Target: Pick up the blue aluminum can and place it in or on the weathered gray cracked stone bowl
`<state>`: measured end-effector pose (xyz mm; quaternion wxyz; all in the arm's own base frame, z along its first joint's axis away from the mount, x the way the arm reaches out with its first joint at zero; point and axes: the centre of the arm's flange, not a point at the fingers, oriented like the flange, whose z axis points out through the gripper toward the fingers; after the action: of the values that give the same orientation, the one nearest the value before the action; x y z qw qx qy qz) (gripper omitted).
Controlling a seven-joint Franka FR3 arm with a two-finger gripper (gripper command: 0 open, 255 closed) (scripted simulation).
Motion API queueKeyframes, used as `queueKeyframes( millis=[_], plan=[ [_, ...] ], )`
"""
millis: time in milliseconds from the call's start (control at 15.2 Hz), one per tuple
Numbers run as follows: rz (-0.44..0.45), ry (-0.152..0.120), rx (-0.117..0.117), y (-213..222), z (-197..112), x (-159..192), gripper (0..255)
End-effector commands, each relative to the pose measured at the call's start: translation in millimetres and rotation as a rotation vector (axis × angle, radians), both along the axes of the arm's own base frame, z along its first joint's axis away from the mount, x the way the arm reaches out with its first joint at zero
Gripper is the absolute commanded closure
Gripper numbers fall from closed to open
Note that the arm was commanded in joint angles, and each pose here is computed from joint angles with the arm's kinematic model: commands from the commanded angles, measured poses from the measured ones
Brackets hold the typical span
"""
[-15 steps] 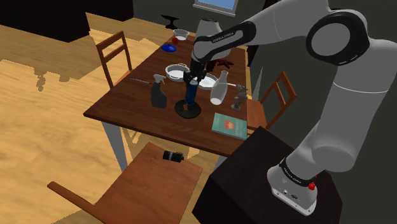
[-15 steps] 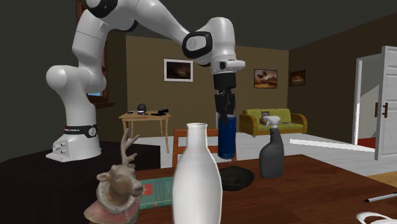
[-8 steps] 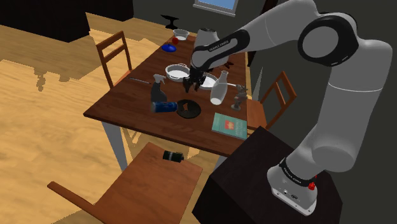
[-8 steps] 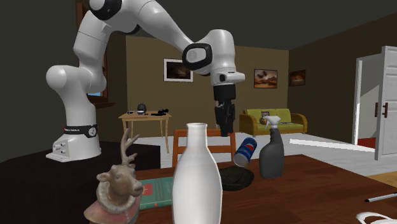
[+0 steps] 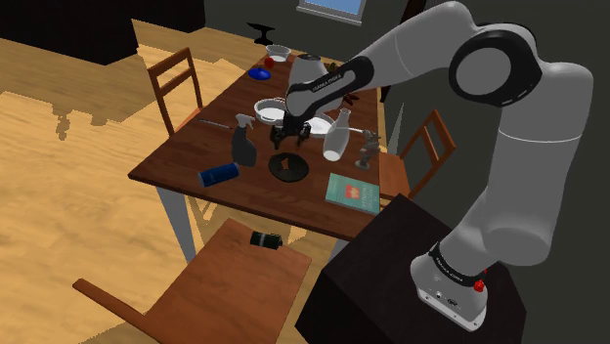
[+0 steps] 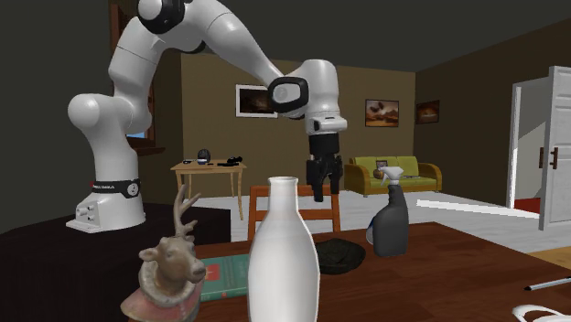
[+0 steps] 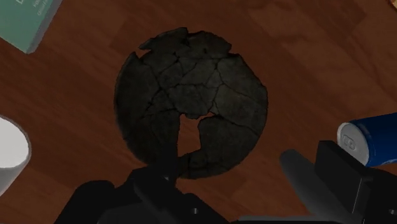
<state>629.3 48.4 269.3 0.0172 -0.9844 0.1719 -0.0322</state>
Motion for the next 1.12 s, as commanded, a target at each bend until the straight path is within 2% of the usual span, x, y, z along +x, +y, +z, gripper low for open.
queueKeyframes(
  millis=[0,528,1056],
  plan=[
    [-0.122,0.007,0.005,25,-10,-2,0],
    [-0.576,0.038,0.023,120,-50,26,0],
    [-1.03,0.069,0.041,194,-91,91,0]
  ],
)
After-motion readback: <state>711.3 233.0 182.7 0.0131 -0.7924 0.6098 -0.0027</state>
